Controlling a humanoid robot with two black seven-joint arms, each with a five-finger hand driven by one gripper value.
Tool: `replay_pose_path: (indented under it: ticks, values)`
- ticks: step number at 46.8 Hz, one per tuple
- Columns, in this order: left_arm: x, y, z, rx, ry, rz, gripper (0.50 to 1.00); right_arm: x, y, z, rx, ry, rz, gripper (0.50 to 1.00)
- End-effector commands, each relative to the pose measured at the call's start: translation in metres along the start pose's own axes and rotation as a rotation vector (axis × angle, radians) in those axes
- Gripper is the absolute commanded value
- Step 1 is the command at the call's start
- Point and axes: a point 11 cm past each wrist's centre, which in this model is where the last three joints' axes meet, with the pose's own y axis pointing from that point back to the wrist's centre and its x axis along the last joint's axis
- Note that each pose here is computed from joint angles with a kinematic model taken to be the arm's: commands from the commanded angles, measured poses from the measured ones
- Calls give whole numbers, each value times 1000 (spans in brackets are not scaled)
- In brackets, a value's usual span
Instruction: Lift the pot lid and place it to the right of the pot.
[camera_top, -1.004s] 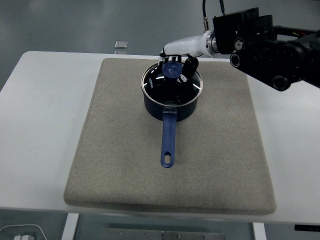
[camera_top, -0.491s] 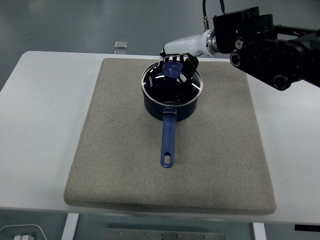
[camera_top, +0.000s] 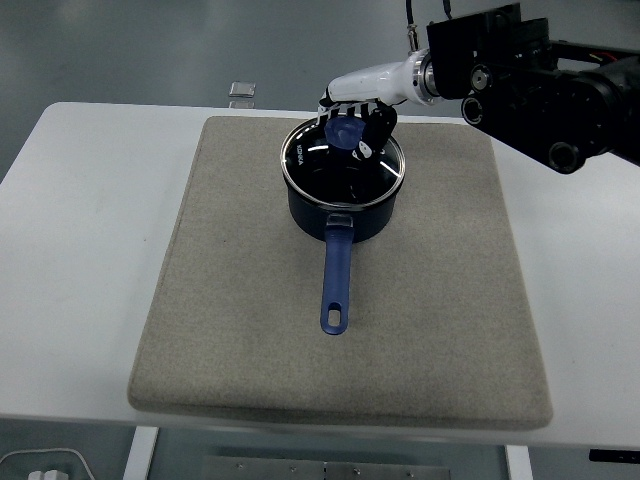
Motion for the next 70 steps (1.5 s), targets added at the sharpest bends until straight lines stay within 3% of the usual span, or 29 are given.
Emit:
replay_pose_path:
  ticks: [1,11,16,24,45,55,70]
  values:
    - [0,0,0,0,0,0,1000,5,3,1,-3,2,0,533]
    - [0,0,0,0,0,0,1000,15,12,4,-19,7,-14,533]
    - [0,0,0,0,0,0,1000,20,22,17,-44,0,-4,500]
    - [0,0,0,0,0,0,1000,27,36,33,-73,-16,10,500]
    - [0,0,0,0,0,0,1000,28,80,95,-193,-79,54,500]
    - [0,0,0,0,1,0,1000,12,86,114,-225,-110,45,500]
    - [0,0,0,0,0,0,1000,-19,81,140,-274,-158,39,500]
